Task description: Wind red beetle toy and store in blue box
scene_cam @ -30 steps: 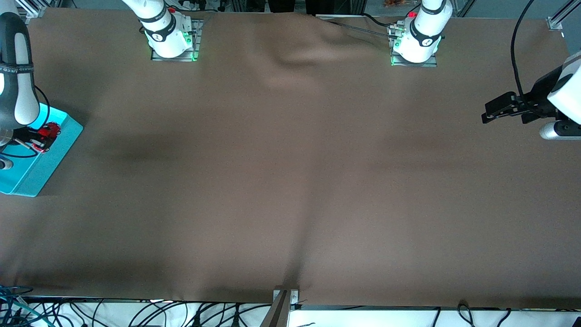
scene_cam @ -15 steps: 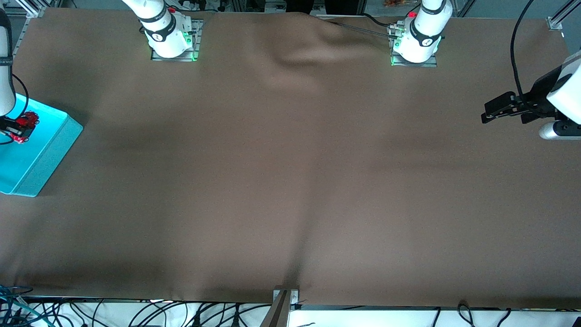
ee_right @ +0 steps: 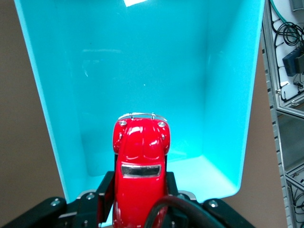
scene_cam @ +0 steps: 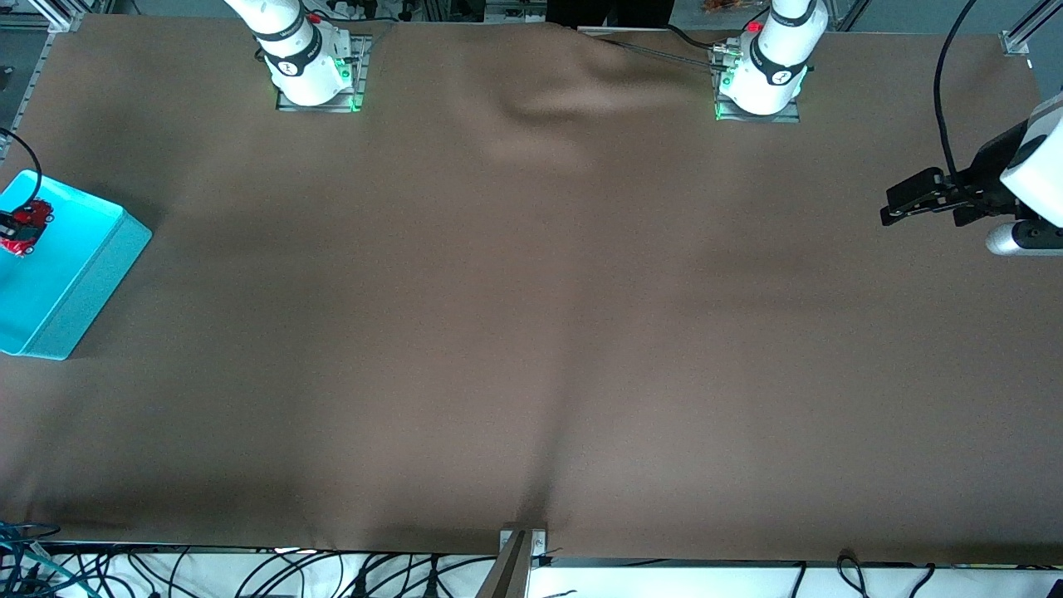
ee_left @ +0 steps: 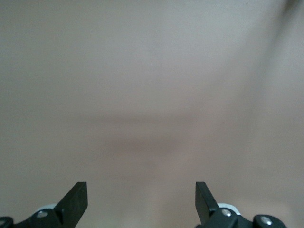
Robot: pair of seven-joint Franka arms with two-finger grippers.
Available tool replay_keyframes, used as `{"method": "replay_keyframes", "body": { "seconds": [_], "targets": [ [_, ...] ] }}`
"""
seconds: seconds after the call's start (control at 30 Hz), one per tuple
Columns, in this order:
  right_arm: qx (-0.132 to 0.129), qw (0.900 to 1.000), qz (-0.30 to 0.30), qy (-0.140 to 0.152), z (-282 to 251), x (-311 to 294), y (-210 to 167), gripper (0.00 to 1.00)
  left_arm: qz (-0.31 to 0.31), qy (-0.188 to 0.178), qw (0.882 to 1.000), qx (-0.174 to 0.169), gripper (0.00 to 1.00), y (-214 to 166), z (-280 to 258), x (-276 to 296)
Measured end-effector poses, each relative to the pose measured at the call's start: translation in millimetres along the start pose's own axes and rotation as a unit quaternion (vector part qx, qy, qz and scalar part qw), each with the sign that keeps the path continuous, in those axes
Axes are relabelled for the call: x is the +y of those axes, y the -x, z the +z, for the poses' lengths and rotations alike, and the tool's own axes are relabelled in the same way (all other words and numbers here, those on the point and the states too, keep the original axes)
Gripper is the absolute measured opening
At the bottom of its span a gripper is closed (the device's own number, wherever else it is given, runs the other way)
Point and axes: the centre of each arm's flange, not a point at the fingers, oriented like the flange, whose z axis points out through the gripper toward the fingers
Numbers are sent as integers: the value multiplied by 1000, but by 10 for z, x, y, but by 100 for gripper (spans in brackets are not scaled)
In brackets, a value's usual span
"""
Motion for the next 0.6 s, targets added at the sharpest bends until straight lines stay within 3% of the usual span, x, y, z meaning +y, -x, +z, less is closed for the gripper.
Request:
{"method": "replay_keyframes", "body": {
  "seconds": [0.27,0.6],
  "targets": [
    [-2,1000,-5,-5,227,179,-24,46,0,0,1000,0,100,0,0,0],
    [15,1000,-14,5,420,254,-106,46,0,0,1000,0,100,0,0,0]
  ]
}}
